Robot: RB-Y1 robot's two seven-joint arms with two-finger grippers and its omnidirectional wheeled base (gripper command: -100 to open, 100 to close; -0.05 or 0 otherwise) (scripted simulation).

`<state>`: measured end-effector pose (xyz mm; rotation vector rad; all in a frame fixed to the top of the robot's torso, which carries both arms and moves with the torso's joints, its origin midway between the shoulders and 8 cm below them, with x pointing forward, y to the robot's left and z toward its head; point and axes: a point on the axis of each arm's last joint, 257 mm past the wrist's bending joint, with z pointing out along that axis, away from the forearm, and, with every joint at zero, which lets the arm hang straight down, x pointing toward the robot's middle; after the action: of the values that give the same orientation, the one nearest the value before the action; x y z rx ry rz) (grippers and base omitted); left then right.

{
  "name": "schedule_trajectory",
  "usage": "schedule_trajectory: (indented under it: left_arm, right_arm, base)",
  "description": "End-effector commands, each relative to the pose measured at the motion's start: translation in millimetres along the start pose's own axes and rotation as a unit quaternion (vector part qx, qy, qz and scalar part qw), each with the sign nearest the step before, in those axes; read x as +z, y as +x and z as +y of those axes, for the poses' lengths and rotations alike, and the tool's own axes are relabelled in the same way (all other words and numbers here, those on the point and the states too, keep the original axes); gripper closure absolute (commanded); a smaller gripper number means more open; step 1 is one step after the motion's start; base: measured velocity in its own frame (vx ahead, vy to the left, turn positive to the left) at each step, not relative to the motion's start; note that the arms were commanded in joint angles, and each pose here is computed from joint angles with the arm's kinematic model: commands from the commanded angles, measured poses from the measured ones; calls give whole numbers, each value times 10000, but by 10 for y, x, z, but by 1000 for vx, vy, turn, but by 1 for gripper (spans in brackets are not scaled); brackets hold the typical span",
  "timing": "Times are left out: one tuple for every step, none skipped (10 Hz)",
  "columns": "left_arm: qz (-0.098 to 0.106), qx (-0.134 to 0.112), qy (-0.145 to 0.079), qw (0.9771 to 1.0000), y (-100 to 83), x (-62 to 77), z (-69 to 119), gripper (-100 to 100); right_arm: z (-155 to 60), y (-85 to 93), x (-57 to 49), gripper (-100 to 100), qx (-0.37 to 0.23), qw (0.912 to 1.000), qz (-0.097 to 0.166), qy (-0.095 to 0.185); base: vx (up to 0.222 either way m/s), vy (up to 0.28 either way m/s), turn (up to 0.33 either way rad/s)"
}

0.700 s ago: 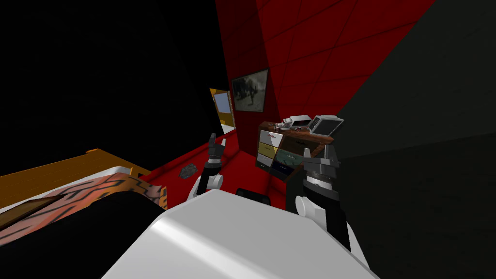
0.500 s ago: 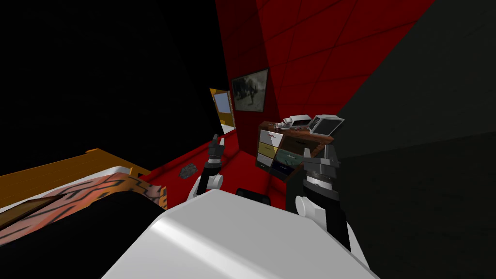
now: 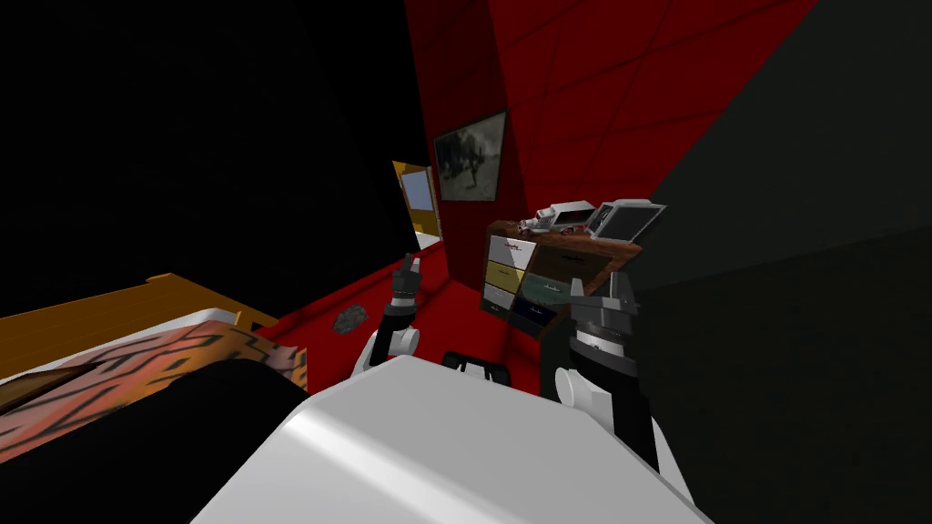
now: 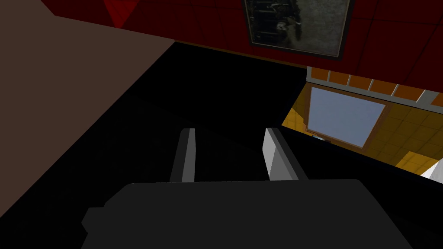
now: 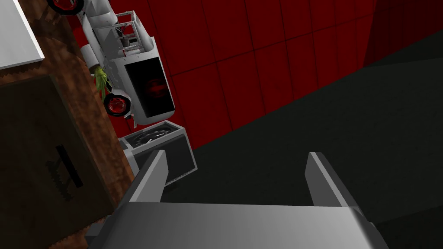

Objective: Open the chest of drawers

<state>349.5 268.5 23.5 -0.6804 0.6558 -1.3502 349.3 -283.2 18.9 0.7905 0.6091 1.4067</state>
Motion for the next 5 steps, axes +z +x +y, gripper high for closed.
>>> schedule_trajectory:
  left_arm:
    - [0,0,0,10000,0,0,0,0]
    - [0,0,0,10000,0,0,0,0]
    - [0,0,0,10000,0,0,0,0]
    - [0,0,-2,10000,0,-1,2,0]
    - [0,0,-3,10000,0,-1,3,0]
  right_arm:
    - [0,0,0,0,0,10000,0,0]
    - [0,0,0,0,0,10000,0,0]
    - [-54,57,-6,-100,-165,9997,185,91]
    - [-109,99,-13,-100,-312,9988,321,174]
    - [-179,144,-25,-100,-490,9974,461,275]
  base:
    - [0,0,0]
    - [0,0,0]
    - [14,1,13]
    - [21,3,16]
    - [26,5,20]
